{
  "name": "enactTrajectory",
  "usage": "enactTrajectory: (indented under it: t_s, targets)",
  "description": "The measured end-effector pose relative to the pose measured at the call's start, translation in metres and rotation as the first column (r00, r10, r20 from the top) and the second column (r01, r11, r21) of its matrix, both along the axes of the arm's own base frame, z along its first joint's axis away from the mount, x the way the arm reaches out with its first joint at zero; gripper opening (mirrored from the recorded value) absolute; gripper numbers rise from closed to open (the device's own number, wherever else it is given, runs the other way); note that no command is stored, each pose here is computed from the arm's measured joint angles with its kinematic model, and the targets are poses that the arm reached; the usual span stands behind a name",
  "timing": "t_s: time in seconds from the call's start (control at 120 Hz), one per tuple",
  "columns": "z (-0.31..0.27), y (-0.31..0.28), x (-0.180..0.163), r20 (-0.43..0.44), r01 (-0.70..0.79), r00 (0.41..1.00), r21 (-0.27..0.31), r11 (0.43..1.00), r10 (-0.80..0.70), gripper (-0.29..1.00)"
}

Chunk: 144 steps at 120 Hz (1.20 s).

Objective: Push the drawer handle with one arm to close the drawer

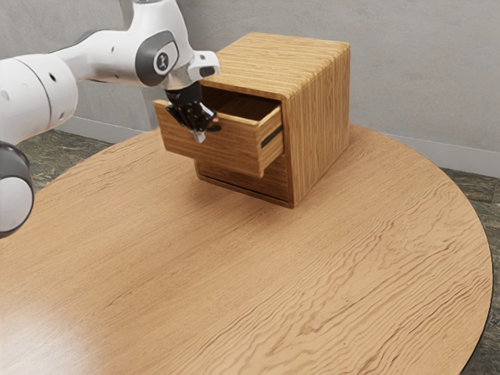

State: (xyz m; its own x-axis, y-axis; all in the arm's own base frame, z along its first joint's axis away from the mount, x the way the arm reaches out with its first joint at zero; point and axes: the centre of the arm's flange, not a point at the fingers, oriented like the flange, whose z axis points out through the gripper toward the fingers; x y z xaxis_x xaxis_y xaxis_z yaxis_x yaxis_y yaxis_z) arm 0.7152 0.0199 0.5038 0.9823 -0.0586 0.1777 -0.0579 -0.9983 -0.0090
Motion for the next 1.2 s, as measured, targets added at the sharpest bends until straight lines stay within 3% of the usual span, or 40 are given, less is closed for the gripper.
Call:
enactTrajectory:
  t_s: [0.342, 1.2]
  targets:
    - [0.005, -0.016, 0.016, 0.034, 0.030, 0.999, -0.013, 0.999, -0.029, -0.08]
    - [-0.003, 0.010, 0.057, 0.114, 0.025, 0.993, -0.056, 0.998, -0.018, -0.08]
